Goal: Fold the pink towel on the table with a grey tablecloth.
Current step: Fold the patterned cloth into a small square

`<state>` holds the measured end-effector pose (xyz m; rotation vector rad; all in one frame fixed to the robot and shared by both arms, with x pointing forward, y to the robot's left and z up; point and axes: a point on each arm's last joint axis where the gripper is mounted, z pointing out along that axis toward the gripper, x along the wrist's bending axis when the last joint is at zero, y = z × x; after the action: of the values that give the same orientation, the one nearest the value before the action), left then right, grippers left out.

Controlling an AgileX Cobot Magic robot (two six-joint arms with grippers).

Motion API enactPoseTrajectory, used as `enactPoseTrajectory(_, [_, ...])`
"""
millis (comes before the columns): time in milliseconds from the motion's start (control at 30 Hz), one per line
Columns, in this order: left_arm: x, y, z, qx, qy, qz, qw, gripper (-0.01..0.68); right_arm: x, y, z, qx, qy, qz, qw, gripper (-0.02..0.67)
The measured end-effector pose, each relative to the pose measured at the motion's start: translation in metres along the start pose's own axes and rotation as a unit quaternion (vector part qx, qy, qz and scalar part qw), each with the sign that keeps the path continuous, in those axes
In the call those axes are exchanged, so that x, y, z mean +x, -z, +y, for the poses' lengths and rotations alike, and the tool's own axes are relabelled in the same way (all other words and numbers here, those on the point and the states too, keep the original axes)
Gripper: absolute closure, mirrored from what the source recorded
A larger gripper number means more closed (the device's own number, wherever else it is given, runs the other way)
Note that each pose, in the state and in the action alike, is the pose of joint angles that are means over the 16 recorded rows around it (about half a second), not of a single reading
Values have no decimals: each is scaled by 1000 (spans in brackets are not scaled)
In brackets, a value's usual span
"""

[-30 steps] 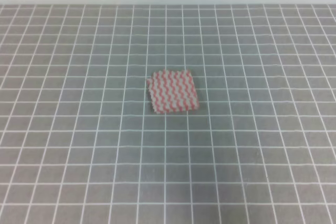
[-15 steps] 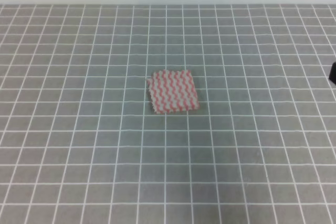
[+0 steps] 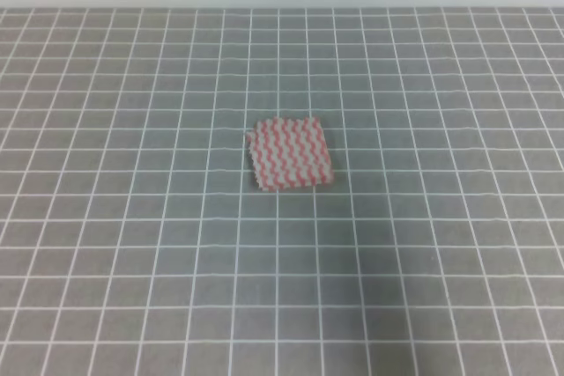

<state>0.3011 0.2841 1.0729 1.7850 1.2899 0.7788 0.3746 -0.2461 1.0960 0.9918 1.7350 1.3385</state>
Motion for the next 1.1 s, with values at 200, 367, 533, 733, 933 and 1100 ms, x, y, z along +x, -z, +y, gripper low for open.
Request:
enactPoseTrajectory(200, [0, 0, 0, 1, 0, 0, 1000, 673, -8, 14, -28, -28, 25, -82, 996, 665])
enactPoseTrajectory(367, [0, 1, -1, 1, 1, -1, 1000, 673, -8, 37, -58, -67, 24, -131, 989, 665])
enactPoseTrajectory(533, [0, 1, -1, 1, 1, -1, 1000, 673, -7, 57, -85, -115, 16, -168, 979, 665])
enactPoseTrajectory(733, [0, 1, -1, 1, 1, -1, 1000, 673, -6, 68, -108, -153, 3, -190, 970, 665])
enactPoseTrajectory(933, [0, 0, -1, 1, 1, 0, 1000, 673, -4, 68, -117, -161, -9, -193, 968, 665])
enactPoseTrajectory(1100, [0, 1, -1, 1, 1, -1, 1000, 673, 1, 65, -125, -132, -29, -176, 975, 665])
